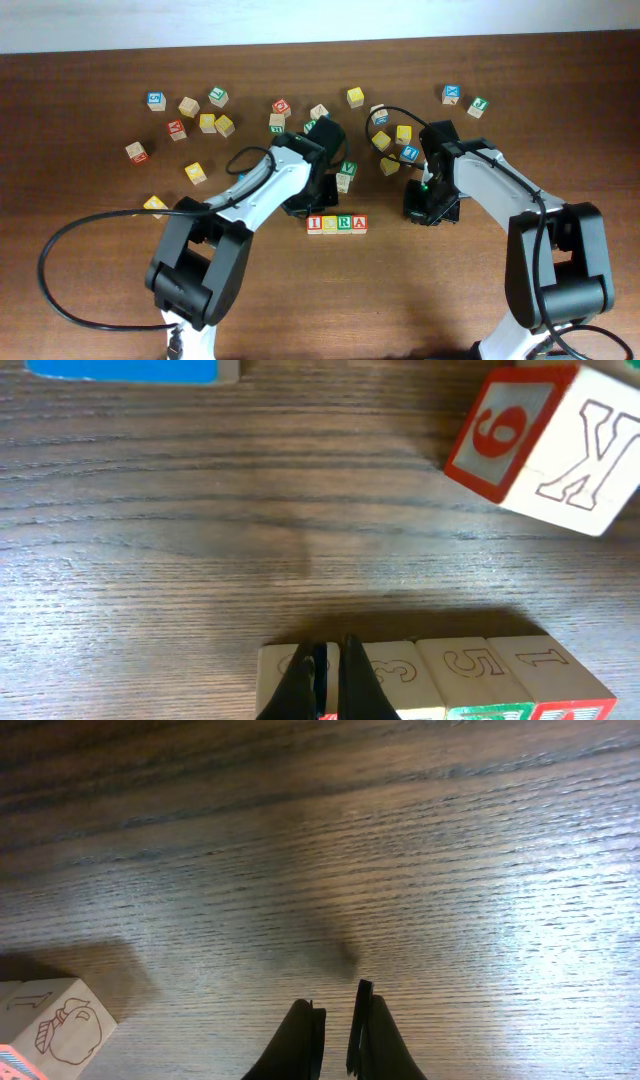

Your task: Spell out ICRA

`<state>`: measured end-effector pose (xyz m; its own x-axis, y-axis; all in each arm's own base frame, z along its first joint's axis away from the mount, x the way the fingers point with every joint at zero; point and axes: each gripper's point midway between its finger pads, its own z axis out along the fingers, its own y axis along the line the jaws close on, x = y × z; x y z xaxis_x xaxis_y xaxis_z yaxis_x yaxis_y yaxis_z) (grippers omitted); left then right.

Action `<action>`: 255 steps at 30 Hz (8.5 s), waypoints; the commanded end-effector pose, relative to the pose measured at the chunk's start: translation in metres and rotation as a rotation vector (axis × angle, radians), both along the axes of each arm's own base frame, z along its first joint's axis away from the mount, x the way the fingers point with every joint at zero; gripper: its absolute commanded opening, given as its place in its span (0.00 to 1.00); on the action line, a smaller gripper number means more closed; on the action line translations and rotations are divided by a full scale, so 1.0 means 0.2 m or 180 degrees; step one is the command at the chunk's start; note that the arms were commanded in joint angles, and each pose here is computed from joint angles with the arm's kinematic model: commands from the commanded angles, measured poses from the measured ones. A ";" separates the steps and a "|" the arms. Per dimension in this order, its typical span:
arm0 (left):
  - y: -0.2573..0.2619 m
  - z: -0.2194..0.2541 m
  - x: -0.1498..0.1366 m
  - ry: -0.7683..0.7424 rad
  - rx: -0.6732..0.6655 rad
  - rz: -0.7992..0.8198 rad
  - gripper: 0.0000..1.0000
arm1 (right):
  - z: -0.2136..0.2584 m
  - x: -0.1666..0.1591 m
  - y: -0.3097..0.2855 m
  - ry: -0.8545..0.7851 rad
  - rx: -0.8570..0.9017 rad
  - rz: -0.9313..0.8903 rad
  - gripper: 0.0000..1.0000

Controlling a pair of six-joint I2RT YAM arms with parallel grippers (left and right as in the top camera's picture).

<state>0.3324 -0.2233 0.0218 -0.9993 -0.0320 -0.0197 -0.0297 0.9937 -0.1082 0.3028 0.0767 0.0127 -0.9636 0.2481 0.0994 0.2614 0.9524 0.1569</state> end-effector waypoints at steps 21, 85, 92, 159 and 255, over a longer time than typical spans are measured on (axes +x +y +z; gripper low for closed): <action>0.18 -0.11 -0.21 0.0754 -0.0191 0.0034 0.00 | 0.01 -0.02 0.41 -0.0167 0.0368 0.0340 0.05; 0.68 1.01 -0.10 -0.1081 -0.0091 0.0520 0.99 | 1.26 -0.65 -0.12 -0.1885 0.0073 0.0017 0.98; 0.68 1.01 -0.11 -0.1046 -0.0089 0.0518 0.99 | 1.30 -0.90 -0.17 -0.2070 0.0157 -0.0132 0.98; 0.68 1.01 -0.11 -0.1045 -0.0091 0.0519 0.99 | 0.72 -0.29 -0.32 -0.4996 -0.0827 0.0320 0.98; 1.11 0.78 -0.44 -0.4828 0.0045 0.0301 0.99 | 0.72 -0.29 -0.32 -0.4996 -0.0827 0.0320 0.98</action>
<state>0.2407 -0.0003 0.1882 -0.0402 -0.0713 -0.9966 0.0212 0.9972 -0.0722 0.2458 0.0165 0.1582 -0.0762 0.0239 -0.9968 -0.0771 0.9966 0.0298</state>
